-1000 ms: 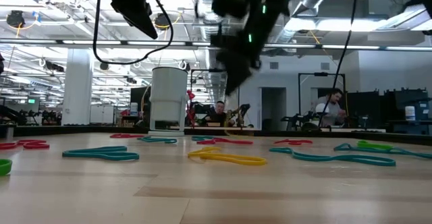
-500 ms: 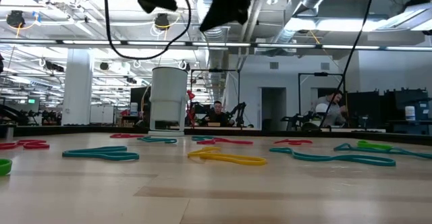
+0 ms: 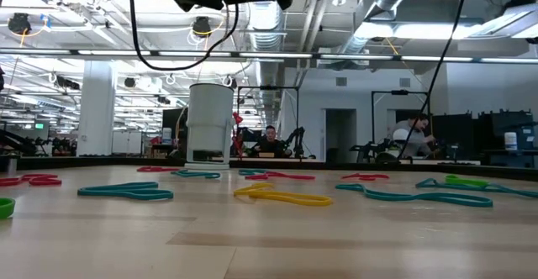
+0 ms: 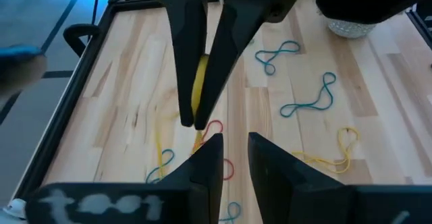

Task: Pick and place items into bin
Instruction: Put the yellow rubber band into the black bin

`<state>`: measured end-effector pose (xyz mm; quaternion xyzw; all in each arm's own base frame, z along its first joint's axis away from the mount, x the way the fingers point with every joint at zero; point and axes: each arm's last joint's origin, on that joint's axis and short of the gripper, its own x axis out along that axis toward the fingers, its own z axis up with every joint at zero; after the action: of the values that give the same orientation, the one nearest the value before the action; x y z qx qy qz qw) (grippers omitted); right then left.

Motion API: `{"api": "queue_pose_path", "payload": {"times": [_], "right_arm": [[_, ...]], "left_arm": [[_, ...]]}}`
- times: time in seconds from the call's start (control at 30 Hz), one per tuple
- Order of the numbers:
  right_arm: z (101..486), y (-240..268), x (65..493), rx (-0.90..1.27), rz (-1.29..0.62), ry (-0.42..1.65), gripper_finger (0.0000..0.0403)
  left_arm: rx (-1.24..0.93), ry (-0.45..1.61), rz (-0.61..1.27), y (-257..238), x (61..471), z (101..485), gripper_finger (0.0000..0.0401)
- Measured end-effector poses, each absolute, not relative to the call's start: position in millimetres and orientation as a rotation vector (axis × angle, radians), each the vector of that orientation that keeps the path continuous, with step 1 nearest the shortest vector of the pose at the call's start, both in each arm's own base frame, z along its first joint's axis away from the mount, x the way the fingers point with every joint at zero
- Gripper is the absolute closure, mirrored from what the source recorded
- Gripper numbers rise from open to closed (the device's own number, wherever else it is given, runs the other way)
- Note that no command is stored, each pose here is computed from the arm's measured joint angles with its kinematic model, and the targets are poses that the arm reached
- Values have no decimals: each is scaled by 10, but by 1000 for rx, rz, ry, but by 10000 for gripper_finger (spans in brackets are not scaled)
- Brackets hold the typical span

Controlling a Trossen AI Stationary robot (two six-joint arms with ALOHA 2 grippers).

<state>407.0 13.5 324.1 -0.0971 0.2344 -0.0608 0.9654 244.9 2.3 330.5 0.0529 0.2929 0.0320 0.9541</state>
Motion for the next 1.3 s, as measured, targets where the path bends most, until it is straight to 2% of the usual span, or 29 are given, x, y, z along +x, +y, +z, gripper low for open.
{"api": "queue_pose_path", "payload": {"times": [0.5,0.8,0.93,1.13,1.3], "right_arm": [[3306,170,4103,-211,-96,397,403],[3344,181,4121,-226,-66,350,403],[3344,179,4121,-226,-71,350,403],[3344,158,4122,-226,-80,351,376],[3341,160,4121,-227,-79,354,344]], "left_arm": [[129,592,93,33,2451,3310,282],[160,592,199,64,2448,3316,278],[166,610,205,66,2438,3301,300],[197,632,194,66,2427,3286,387],[202,640,191,66,2423,3281,397]]}}
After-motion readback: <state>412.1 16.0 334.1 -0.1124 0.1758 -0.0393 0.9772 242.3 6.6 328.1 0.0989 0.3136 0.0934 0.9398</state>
